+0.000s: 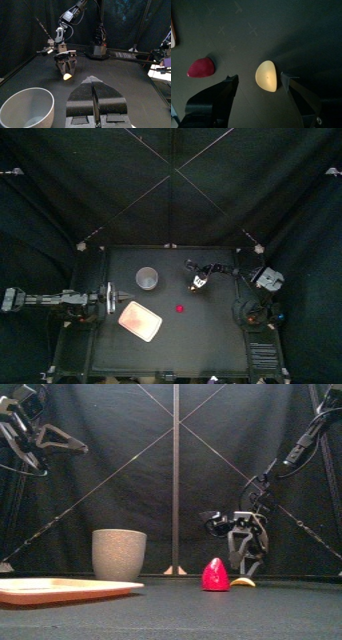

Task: Pick the chip then place it on the pink plate
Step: Pick the chip

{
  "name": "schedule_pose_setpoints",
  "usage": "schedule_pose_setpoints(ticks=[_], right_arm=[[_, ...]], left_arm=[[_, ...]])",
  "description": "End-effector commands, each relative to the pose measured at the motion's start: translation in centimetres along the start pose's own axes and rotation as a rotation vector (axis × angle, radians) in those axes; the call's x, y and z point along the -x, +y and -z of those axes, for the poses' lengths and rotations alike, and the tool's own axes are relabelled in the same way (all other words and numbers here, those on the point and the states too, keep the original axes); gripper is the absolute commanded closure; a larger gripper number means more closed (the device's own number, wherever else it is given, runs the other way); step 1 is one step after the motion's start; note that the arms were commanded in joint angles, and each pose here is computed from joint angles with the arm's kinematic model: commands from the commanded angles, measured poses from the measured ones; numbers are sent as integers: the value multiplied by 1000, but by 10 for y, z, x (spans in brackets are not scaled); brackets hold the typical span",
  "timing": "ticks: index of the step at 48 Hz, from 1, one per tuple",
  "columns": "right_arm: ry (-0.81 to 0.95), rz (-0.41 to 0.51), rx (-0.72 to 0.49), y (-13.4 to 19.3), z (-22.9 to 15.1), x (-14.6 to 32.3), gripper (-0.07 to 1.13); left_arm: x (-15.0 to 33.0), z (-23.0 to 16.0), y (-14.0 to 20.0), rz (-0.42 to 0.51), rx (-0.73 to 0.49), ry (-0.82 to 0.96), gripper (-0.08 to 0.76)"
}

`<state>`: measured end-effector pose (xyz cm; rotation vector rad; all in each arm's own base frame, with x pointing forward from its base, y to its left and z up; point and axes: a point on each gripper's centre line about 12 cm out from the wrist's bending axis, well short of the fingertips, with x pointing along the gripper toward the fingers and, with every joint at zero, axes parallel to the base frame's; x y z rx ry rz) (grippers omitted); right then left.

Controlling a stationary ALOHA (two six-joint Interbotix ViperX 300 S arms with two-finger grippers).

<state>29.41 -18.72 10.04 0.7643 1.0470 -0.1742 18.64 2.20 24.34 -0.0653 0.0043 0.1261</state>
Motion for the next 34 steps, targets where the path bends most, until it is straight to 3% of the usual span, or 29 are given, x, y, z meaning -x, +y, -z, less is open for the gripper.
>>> schedule_pose_setpoints(ticks=[1,19,34], right_arm=[[-27,-7,20,7,-9,6,127],[19,-8,55,12,-4,-3,568],[31,10,109,19,-3,-9,672]], left_arm=[[-1,-4,0,-4,3,-14,629],[-1,-1,1,-4,3,-6,629],[-1,0,1,-4,4,-5,629]])
